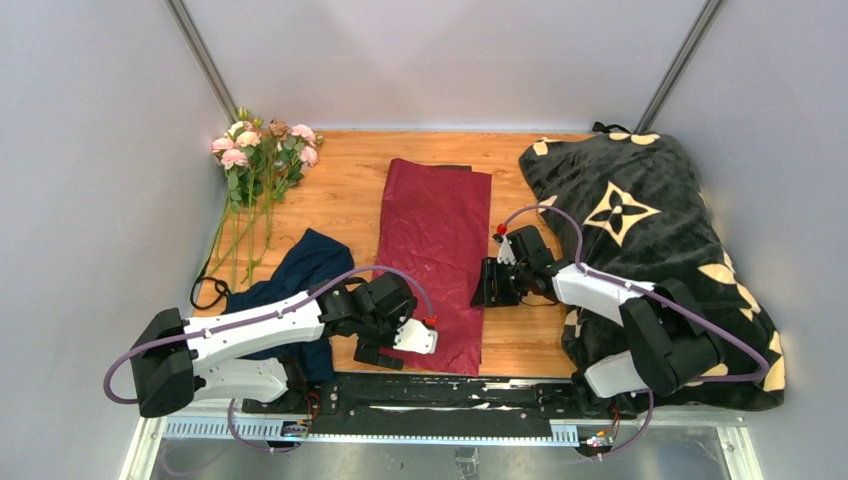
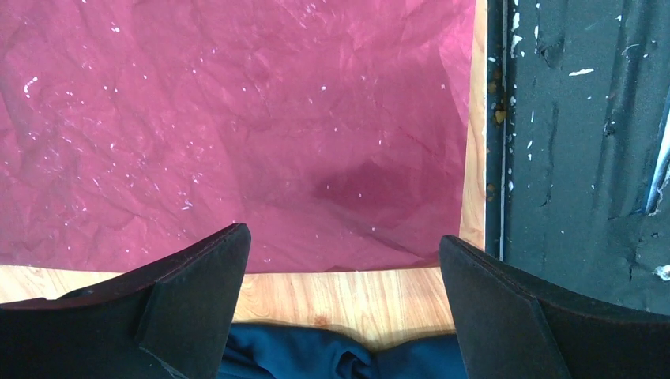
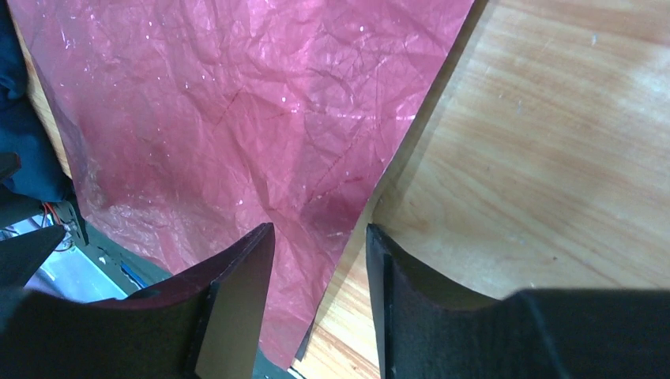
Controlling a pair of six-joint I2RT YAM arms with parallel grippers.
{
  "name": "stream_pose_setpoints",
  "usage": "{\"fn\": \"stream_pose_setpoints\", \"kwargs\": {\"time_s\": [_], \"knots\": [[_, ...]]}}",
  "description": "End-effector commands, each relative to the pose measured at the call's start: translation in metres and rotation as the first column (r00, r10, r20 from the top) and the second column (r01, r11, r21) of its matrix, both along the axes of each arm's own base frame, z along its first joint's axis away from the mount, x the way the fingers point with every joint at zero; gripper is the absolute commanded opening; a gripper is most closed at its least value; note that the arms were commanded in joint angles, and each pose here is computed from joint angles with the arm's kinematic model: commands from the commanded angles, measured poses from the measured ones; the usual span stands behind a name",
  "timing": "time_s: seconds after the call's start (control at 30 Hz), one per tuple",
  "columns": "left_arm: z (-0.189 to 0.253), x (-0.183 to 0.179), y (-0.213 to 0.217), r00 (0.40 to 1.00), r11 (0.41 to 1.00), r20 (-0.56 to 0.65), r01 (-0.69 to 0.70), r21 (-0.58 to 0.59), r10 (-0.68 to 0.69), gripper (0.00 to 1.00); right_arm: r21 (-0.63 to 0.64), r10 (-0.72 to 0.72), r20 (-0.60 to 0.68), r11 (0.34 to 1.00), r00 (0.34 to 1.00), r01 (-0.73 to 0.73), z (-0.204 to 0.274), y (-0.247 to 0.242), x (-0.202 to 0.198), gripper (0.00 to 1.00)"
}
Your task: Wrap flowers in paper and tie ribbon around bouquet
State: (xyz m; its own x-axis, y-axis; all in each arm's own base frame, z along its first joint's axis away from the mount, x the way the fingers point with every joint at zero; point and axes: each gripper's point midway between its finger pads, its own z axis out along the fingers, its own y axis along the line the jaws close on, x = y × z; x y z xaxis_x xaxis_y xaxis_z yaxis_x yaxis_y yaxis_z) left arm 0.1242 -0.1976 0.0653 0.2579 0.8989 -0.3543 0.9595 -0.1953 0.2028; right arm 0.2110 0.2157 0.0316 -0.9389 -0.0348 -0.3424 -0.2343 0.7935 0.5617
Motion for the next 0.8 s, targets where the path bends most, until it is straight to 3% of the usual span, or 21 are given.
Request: {"fn": "stream_pose_setpoints", "kwargs": {"time_s": [0.0, 0.43, 0.5, 0.6, 0.77], "knots": [[-0.002, 0.003, -0.004, 1.000, 1.000, 0.021, 0.006, -0.011, -0.006, 1.00, 0.064, 0.023, -0.013, 0.998, 1.000, -0.022, 0.002, 0.010, -0.001, 0.46], [0.002, 0.006, -0.008, 0.999, 0.999, 0.039, -0.002, -0.036, 0.004, 1.00, 0.219, 0.054, 0.018, 0.974, 0.998, -0.057, 0.020, 0.046, 0.017, 0.34], [0.006, 0.007, -0.010, 0.999, 0.999, 0.044, -0.007, -0.048, 0.009, 1.00, 0.222, 0.061, 0.028, 0.973, 0.998, -0.065, 0.023, 0.053, 0.021, 0.26], [0.015, 0.010, -0.014, 0.998, 0.997, 0.059, -0.017, -0.076, 0.022, 1.00, 0.225, 0.075, 0.047, 0.971, 0.996, -0.083, 0.029, 0.065, 0.027, 0.01], [0.038, 0.022, -0.014, 0.988, 0.990, 0.139, -0.042, -0.131, 0.060, 1.00, 0.288, 0.074, 0.092, 0.953, 0.993, -0.098, 0.063, 0.093, 0.038, 0.00]]}}
